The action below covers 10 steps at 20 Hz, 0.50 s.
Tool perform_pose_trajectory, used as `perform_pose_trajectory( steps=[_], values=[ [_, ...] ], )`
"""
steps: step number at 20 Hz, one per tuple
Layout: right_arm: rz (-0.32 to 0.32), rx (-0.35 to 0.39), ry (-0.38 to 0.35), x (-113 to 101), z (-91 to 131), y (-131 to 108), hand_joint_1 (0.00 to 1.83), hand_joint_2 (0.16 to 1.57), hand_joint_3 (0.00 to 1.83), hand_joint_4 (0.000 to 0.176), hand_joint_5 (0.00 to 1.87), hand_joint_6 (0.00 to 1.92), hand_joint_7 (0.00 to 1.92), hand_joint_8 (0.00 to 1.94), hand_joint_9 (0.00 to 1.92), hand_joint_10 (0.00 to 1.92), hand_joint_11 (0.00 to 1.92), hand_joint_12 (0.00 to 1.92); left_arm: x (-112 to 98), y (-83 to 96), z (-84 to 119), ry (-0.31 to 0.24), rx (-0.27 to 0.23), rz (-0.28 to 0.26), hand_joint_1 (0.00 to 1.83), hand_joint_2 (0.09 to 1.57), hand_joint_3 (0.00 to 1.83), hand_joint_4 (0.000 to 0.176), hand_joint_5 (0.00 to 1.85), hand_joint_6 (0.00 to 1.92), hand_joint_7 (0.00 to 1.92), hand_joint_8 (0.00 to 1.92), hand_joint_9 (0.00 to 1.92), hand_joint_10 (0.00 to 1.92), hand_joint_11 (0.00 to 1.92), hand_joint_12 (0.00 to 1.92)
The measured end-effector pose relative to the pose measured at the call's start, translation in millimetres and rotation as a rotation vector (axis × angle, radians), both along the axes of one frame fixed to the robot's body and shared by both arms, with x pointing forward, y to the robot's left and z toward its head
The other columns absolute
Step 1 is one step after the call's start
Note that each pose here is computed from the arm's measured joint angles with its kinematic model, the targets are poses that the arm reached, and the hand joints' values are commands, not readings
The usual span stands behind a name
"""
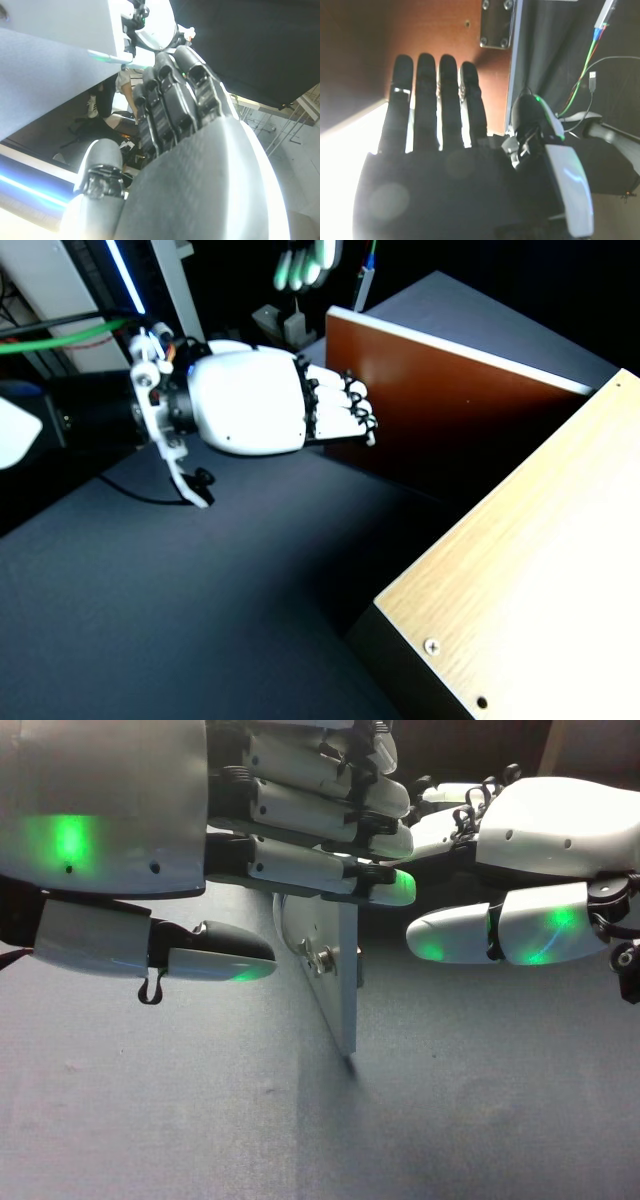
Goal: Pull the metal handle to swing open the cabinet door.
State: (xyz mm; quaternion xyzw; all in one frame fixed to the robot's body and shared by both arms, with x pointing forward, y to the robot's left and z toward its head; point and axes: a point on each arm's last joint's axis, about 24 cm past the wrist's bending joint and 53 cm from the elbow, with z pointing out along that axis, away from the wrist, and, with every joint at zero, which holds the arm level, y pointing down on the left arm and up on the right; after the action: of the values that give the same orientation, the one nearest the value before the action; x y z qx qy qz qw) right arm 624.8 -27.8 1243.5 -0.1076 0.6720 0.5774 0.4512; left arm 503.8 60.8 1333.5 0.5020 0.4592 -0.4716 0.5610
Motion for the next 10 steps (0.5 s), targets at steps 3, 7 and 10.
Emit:
perform_pose_trajectory(
  steps=[3,7,10],
  values=[
    [0.015,0.003,0.007,-4.1,-2.7,5.1,0.00,1.56,0.00,0.000,0.38,0.00,0.38,0.00,0.34,0.00,0.00,0.89,-0.1,0.0,0.0,0.000,0.000,0.000,0.00,1.57,0.07,0.000,0.43,0.00,0.46,0.00,0.43,0.00,0.05,0.88],
    [0.051,0.006,0.009,-12.5,-7.2,15.6,0.00,1.55,0.00,0.000,0.37,0.00,0.37,0.00,0.34,0.00,0.00,0.89,0.0,0.0,0.0,0.000,0.000,0.000,0.00,1.57,0.08,0.000,0.43,0.00,0.46,0.00,0.44,0.00,0.05,0.89],
    [0.070,0.022,0.007,-16.1,-5.1,21.5,0.00,1.57,0.00,0.000,0.37,0.00,0.36,0.00,0.33,0.00,0.00,0.86,0.0,0.0,0.0,0.000,0.000,0.000,0.00,1.57,0.07,0.000,0.43,0.00,0.46,0.00,0.44,0.00,0.07,0.89]
  ],
)
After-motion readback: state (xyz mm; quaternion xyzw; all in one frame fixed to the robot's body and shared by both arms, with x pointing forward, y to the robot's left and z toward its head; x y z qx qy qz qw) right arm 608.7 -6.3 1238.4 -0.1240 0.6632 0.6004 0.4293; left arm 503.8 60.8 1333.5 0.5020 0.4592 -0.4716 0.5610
